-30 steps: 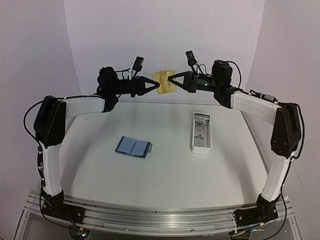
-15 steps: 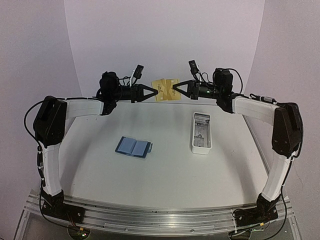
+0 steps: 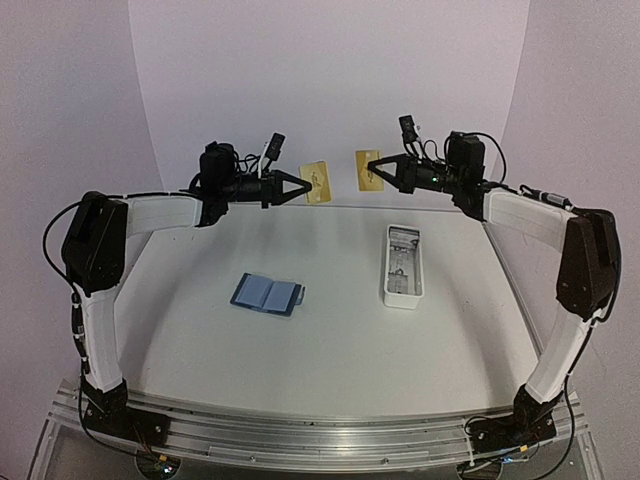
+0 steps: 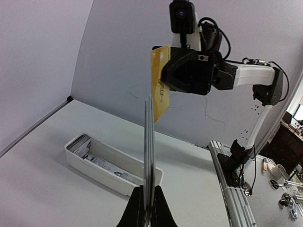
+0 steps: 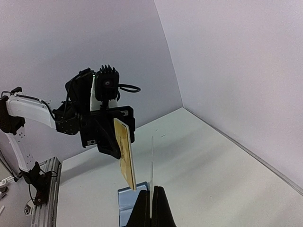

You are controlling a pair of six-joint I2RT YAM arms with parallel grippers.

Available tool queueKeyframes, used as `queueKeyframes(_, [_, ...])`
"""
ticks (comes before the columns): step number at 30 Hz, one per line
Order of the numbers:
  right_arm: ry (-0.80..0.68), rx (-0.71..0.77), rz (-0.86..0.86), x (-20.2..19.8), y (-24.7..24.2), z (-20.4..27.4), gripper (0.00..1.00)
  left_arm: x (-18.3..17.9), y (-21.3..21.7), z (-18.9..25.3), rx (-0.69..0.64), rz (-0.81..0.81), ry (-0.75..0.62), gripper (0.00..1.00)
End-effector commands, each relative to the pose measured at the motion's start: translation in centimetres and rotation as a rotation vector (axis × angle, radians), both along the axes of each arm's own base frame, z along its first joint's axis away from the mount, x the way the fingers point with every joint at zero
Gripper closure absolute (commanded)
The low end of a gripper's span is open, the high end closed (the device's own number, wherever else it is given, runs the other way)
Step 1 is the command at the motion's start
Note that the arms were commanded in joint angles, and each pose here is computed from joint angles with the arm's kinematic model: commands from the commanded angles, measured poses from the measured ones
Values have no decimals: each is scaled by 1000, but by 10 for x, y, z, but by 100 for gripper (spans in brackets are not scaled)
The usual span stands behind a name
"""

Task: Put the credit cards into the card holder
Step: Place the credit card in the storage box.

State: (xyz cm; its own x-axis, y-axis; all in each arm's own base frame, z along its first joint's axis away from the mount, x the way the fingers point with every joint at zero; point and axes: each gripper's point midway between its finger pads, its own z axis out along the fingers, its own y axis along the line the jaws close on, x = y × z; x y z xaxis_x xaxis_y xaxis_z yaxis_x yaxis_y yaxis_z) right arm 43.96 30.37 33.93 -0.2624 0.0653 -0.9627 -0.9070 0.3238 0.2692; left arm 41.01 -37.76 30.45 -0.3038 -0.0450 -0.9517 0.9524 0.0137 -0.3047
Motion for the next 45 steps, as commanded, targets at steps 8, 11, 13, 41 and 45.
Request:
queueKeyframes(8, [205,-286,-907,86,-131,-54,100,34,-37,21,87,167,-213,100])
queueKeyframes(11, [386,-397,-1110,92,-177,-105,100,31,-45,16,110,179,-242,100])
queueKeyframes(13, [457,-548,-1231,88,-208,-142,100,27,-53,11,129,187,-272,100])
queueKeyframes(41, [724,-616,-887,55,-114,-253,100,2,-81,-50,215,123,-277,100])
queueKeyframes(45, [758,-579,-885,43,-92,-250,100,0,-91,-67,230,115,-263,100])
